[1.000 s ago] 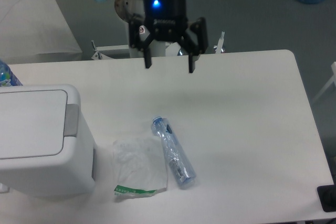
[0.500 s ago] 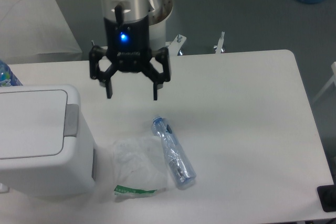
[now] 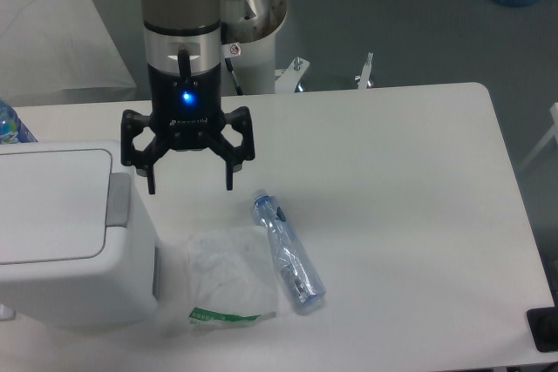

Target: Open the trash can

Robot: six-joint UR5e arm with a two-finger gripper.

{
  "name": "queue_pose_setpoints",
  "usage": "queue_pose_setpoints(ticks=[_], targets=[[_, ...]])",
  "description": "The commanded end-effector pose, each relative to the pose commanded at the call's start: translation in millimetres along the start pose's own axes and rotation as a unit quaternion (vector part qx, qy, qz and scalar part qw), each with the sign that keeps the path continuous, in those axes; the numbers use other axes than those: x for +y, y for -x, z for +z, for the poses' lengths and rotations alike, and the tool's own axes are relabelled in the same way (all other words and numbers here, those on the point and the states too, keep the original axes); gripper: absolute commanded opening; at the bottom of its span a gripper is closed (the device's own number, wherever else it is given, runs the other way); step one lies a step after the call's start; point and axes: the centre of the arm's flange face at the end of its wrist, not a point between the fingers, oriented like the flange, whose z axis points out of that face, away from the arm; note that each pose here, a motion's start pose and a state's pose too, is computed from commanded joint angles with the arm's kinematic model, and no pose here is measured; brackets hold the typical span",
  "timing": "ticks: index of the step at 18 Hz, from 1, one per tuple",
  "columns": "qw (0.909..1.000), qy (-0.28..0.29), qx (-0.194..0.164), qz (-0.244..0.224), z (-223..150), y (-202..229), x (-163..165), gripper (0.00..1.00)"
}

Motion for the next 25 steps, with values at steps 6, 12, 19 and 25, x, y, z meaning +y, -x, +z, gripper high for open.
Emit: queue_pose_setpoints(ticks=[6, 12, 19, 25], targets=[[0.9999, 0.010, 0.005, 0.004, 11, -11, 3, 1.00], [0.9999, 0.014, 0.005, -0.004, 17, -11, 3, 1.00], [0.9998, 0.018, 0.007, 0.000, 23, -17, 3, 1.00], [0.9998, 0.019, 0.008, 0.000, 24, -18, 3, 1.00]])
